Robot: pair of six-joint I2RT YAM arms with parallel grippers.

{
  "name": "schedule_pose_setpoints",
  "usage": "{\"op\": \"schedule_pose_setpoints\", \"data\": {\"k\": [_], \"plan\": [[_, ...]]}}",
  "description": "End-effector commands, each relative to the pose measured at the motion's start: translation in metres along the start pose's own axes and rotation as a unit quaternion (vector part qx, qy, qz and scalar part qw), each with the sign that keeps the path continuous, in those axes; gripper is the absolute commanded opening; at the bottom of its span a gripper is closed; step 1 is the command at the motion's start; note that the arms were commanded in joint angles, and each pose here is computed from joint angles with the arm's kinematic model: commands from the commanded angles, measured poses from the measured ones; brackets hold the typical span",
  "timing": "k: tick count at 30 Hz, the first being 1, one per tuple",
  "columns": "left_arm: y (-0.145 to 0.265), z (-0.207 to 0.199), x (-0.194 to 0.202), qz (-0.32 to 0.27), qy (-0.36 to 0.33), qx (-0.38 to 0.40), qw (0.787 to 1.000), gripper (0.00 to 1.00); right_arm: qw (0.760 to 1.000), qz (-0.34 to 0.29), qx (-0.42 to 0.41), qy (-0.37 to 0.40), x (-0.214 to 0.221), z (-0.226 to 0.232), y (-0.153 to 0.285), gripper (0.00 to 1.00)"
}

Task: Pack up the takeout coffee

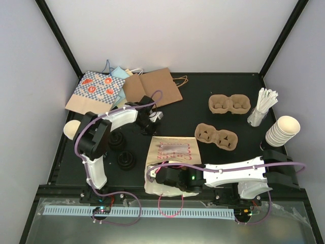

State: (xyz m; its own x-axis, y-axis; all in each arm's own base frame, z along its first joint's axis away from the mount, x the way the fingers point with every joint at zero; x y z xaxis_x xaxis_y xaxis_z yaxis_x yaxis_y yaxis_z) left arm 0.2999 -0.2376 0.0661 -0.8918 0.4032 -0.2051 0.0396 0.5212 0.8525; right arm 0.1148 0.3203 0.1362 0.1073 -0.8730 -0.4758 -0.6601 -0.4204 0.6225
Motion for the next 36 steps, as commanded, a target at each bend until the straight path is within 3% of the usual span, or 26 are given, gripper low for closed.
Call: {"op": "schedule_pose_setpoints", "data": {"k": [1, 8, 17, 26, 36], "plan": [[-0.008, -0.01, -0.02, -0.01, -0.026, 0.025, 0.999, 0.02, 1.0, 0.007, -0.014, 0.002, 0.004, 0.005, -0.001, 0.63], [-0.029, -0.01, -0.01, 0.031, -0.027, 0.042, 0.998, 0.02, 1.0, 0.007, -0.012, 0.003, 0.001, 0.003, 0.0, 0.63], [-0.041, 0.025, -0.013, 0.047, 0.014, -0.007, 0.999, 0.05, 1.0, 0.011, -0.013, -0.001, 0.002, 0.004, -0.001, 0.63], [-0.055, -0.007, 0.01, 0.088, -0.006, 0.112, 0.99, 0.01, 1.0, 0.015, -0.013, 0.002, 0.003, 0.005, -0.002, 0.63], [-0.011, -0.052, 0.012, 0.024, -0.02, 0.205, 0.978, 0.02, 0.999, 0.034, 0.0, 0.004, 0.005, 0.004, -0.007, 0.63]]}}
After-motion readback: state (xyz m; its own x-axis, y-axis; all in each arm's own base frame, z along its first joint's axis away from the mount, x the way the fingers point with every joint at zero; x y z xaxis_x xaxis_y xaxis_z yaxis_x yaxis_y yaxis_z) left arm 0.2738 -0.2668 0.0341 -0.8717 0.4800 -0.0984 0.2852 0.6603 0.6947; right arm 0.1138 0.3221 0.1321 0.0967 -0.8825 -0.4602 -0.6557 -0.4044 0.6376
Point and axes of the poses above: each gripper's point midway between its finger pads, its own y axis back along the fingers, its own z axis along the line the jaws close on, x = y × z, the point moved 2 cm from there along y, back along the fingers, and after that the axes turned 13 degrees about -y, right-handed, at the moved point
